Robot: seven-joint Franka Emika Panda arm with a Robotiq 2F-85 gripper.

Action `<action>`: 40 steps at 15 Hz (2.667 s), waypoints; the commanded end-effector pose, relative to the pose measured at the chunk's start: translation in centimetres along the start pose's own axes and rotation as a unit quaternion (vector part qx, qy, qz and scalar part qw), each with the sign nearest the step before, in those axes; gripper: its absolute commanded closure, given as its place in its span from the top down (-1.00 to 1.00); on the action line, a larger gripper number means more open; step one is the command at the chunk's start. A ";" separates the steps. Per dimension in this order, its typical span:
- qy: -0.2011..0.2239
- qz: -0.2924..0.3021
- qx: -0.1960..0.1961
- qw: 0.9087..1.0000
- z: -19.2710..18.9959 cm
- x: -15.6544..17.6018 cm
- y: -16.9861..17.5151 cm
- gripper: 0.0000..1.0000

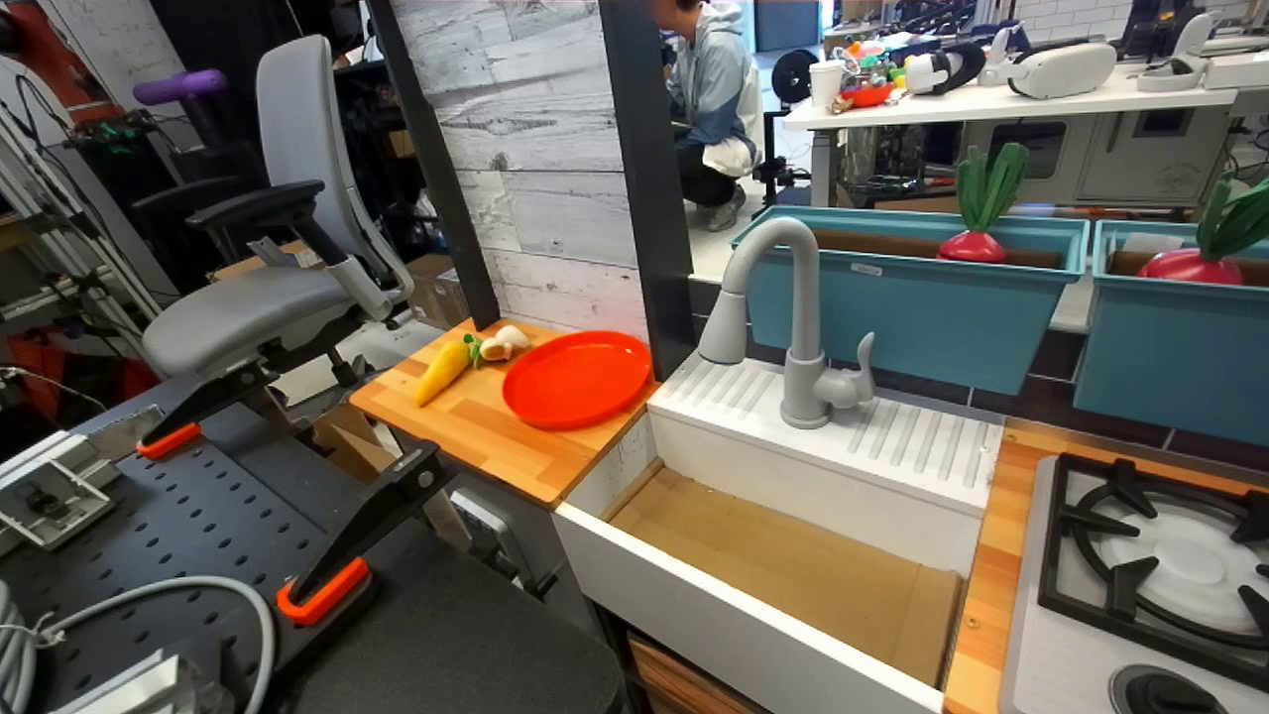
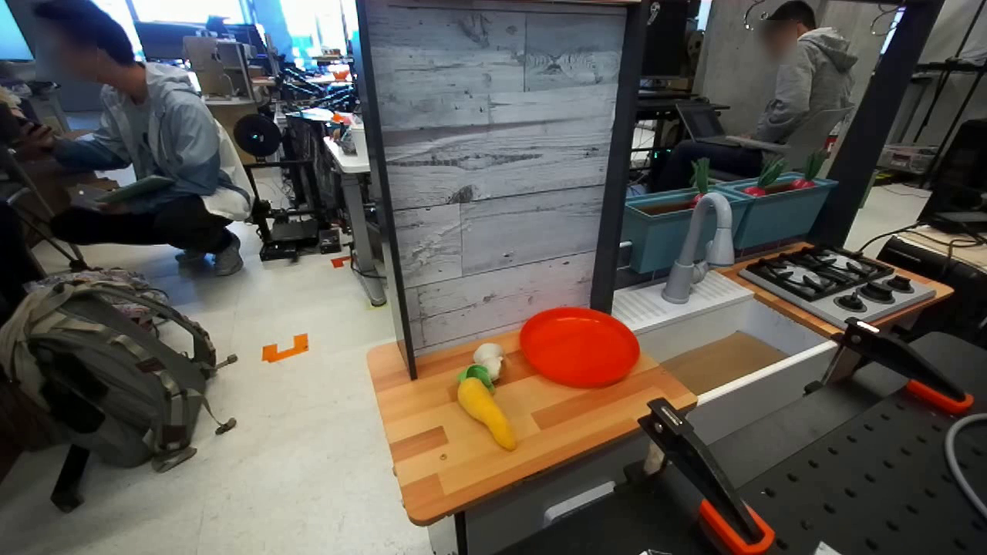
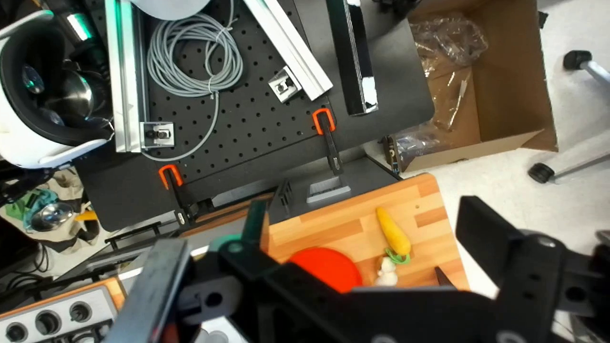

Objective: Pick up the carrot plush toy and put it on the plate, then move the animal plush toy

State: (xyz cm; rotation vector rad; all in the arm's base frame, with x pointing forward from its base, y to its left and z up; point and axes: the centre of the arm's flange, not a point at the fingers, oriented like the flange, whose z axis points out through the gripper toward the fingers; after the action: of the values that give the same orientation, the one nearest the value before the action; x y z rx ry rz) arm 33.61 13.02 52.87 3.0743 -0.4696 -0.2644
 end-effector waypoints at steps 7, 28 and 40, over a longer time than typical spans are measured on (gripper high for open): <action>0.083 0.021 0.013 0.996 9.9 7.5 -8.2 1.00; 0.049 0.017 -0.031 0.998 39.8 24.2 -17.4 1.00; 0.029 0.018 -0.076 0.997 48.1 27.6 -19.7 1.00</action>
State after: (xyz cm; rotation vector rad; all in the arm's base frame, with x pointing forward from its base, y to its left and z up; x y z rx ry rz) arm 55.18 23.24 1.76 2.9450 -0.4652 -0.1724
